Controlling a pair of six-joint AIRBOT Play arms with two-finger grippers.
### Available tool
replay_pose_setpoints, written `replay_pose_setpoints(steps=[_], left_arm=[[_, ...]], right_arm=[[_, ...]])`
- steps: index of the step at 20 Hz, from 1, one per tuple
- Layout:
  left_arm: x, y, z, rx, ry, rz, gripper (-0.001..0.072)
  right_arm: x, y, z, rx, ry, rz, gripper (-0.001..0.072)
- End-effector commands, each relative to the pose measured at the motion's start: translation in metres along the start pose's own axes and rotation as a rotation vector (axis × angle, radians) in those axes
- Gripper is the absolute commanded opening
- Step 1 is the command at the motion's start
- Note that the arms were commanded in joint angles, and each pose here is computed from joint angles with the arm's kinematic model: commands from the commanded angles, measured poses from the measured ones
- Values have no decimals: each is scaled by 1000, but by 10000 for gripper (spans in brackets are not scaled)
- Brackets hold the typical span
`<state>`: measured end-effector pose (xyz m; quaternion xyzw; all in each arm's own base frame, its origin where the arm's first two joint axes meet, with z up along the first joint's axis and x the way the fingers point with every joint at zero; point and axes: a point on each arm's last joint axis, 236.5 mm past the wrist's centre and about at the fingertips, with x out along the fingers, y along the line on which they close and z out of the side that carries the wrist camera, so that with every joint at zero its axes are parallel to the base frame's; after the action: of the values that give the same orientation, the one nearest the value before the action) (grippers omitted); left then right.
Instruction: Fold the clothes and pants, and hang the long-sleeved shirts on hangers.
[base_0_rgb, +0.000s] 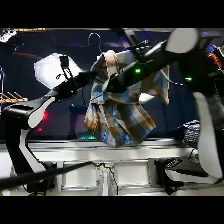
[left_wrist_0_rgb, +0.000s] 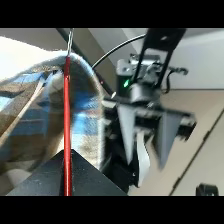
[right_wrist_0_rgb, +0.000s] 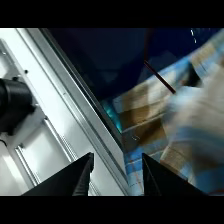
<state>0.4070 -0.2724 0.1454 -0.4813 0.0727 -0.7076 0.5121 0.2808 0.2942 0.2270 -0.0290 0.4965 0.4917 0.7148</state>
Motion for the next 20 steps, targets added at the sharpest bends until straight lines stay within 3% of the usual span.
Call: replay_pose_setpoints(steps=[1, 2, 5, 7, 9, 13, 20], left_arm=[[8, -9, -1, -3, 17, -21, 11], [11, -14, 0, 6, 21, -27, 11], [22, -29, 1, 33, 50, -47, 11], [30, -40, -1, 50, 76, -63, 10], [39, -49, -6, 60, 108, -78, 11], [49, -59, -11, 67, 129, -99, 12], [49, -57, -15, 33, 146, -93, 12]], right_arm=[[-60, 35, 13, -91, -172, -66, 409], [-94, 38, 27, -178, -283, -171, 407], [-219, 19, 53, -508, -551, -683, 406], [-269, 17, 54, -541, -646, -858, 431], [-266, 5, 46, -520, -591, -886, 539], [-181, -41, 15, -419, -242, -746, 542], [-102, -69, 16, -404, -75, -587, 543]])
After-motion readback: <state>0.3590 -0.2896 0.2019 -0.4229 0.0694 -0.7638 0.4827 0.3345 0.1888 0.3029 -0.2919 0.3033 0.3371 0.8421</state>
